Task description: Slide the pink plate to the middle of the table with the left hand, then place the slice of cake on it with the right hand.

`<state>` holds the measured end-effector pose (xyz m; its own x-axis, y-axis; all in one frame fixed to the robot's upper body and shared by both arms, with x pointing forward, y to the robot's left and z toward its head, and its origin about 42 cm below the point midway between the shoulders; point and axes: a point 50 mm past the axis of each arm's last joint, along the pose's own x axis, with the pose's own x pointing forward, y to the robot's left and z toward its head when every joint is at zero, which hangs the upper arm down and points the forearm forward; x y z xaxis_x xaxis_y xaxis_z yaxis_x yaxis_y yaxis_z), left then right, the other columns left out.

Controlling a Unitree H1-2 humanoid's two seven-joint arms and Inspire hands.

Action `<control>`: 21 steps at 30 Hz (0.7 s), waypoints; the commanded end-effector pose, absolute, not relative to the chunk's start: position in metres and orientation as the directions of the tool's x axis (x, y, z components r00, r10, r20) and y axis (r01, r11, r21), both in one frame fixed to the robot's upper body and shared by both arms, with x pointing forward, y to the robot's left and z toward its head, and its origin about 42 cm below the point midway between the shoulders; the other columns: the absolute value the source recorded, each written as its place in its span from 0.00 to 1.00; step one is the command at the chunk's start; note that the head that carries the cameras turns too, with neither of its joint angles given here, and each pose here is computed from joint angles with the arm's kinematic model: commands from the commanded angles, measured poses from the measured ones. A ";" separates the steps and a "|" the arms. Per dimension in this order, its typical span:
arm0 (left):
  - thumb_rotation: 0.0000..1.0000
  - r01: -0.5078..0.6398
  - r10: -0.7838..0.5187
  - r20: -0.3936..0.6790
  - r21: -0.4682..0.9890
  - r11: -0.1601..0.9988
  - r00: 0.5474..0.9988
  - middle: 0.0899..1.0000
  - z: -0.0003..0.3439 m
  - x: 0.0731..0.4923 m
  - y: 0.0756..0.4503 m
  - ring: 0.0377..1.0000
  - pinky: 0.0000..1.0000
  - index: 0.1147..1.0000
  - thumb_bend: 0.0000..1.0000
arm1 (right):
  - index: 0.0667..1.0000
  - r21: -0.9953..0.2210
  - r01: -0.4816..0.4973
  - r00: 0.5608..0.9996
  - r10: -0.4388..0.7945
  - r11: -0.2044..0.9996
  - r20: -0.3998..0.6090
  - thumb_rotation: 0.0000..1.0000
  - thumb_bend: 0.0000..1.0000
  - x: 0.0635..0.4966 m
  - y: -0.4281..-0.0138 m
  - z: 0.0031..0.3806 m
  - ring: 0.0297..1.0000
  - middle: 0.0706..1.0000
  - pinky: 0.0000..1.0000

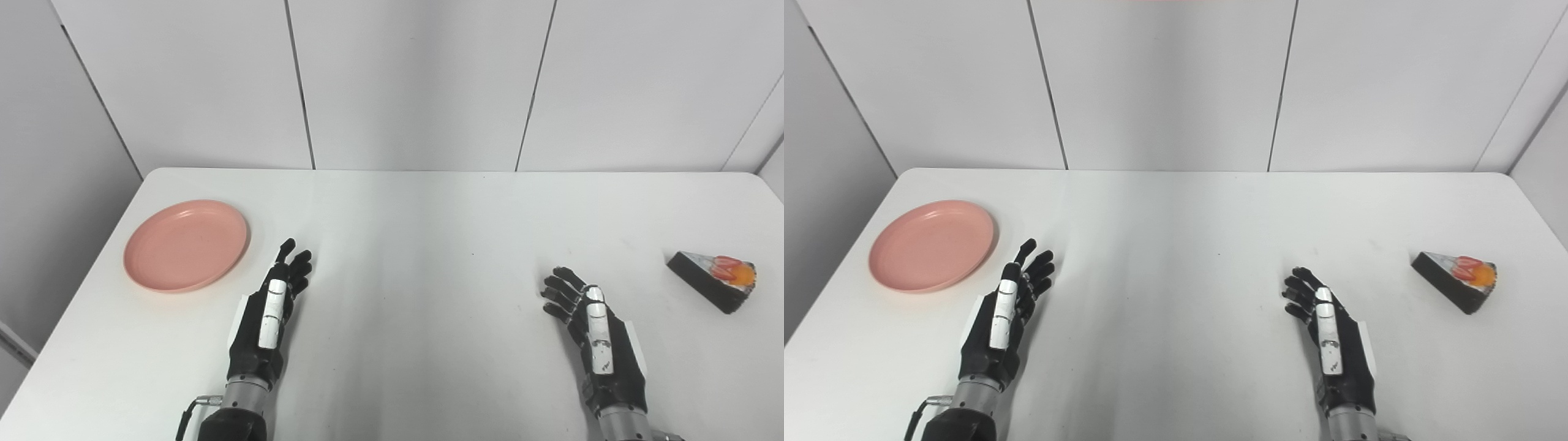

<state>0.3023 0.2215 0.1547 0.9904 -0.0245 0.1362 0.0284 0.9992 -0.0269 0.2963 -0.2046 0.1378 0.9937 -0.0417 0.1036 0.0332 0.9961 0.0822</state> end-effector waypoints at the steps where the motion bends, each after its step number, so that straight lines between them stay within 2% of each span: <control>1: 1.00 0.048 -0.045 0.199 -0.013 0.999 0.979 0.89 0.170 0.307 0.220 0.91 0.93 0.93 0.81 | 0.76 0.088 0.024 0.988 -0.037 0.996 0.147 1.00 0.82 0.299 -0.204 0.144 0.78 0.76 0.77; 21: 1.00 0.052 -0.051 0.201 0.000 0.999 0.978 0.89 0.171 0.306 0.221 0.91 0.91 0.94 0.80 | 0.78 0.090 0.031 0.986 -0.045 0.995 0.160 1.00 0.82 0.300 -0.203 0.142 0.78 0.77 0.78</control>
